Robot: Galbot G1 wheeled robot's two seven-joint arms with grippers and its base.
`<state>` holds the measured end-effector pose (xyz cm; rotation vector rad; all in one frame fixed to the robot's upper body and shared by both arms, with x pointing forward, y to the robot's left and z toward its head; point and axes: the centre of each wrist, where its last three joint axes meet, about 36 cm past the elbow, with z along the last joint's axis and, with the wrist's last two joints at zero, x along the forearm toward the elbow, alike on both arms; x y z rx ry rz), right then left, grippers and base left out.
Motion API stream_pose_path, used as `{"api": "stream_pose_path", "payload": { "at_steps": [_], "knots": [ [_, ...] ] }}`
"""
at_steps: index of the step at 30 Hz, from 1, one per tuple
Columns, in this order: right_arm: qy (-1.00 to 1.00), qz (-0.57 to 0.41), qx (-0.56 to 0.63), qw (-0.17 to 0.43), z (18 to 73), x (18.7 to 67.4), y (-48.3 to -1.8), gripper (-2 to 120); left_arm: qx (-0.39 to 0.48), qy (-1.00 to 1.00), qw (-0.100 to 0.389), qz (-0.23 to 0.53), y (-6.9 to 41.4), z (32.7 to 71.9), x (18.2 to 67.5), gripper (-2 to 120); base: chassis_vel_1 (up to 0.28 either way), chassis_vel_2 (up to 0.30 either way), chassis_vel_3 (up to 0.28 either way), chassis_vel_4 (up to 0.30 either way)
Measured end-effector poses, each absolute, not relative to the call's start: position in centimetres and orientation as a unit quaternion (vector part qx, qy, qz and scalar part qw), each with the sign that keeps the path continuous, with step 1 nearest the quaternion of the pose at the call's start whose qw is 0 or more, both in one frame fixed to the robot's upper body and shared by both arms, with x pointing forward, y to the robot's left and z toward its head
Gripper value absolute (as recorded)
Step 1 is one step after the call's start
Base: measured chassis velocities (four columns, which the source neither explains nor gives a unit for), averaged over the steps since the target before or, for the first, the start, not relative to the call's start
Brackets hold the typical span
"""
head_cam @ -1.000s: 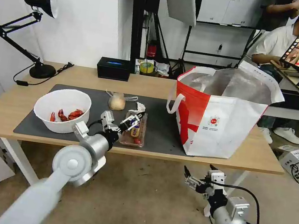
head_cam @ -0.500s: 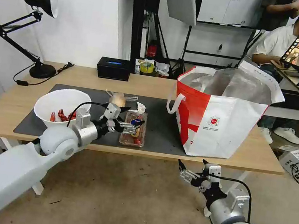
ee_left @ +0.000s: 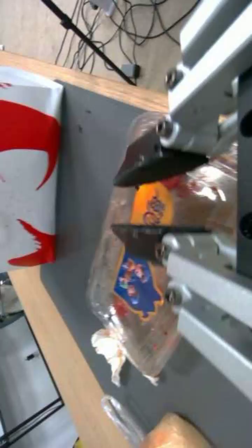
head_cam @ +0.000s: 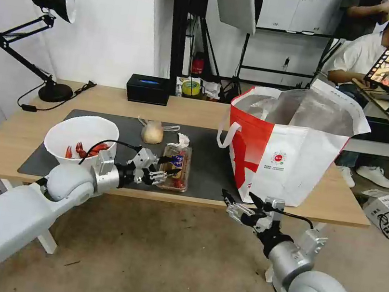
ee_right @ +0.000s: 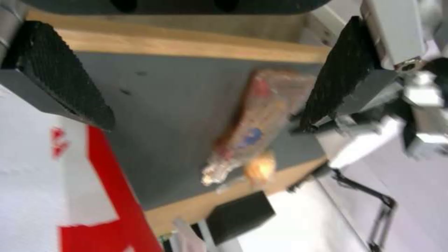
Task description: Pick up the trash from the table and place it into the takeout bag.
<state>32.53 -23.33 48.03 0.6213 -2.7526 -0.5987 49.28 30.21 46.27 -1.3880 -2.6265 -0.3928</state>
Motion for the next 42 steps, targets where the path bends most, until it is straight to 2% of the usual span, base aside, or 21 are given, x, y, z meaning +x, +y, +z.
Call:
{"api": "stream_pose_path", "payload": {
  "at_steps": [2, 4, 7, 27, 37, 42],
  "knots": [
    [-0.943, -0.216, 0.218, 0.126, 48.2, 32.8, -23.3, 100, -0.462, -0.874, 0.074, -0.131, 30.3, 46.1, 49.3, 19, 0.0, 0.0, 0.0, 0.0],
    [-0.937, -0.233, 0.228, 0.124, 48.6, 33.5, -23.2, 100, -0.464, -0.873, 0.075, -0.132, 30.5, 45.6, 49.4, 7, 0.0, 0.0, 0.0, 0.0],
    [-0.934, -0.241, 0.234, 0.123, 48.9, 34.2, -23.1, 100, -0.465, -0.872, 0.076, -0.13, 30.5, 45.4, 49.5, 0, 0.0, 0.0, 0.0, 0.0],
    [-0.907, -0.298, 0.25, 0.157, 50.5, 41.6, -21.2, 100, -0.466, -0.87, 0.086, -0.135, 31.2, 44.3, 49.1, 0, 0.0, 0.0, 0.0, 0.0],
    [-0.894, -0.277, 0.252, 0.246, 50.8, 45.5, -18.4, 100, -0.464, -0.871, 0.089, -0.132, 31.4, 43.9, 48.7, 0, 0.0, 0.0, 0.0, 0.0],
    [-0.891, -0.264, 0.249, 0.273, 51.0, 46.7, -17.7, 100, -0.462, -0.873, 0.086, -0.131, 31.4, 44.0, 48.7, 0, 0.0, 0.0, 0.0, 0.0]
  ]
}}
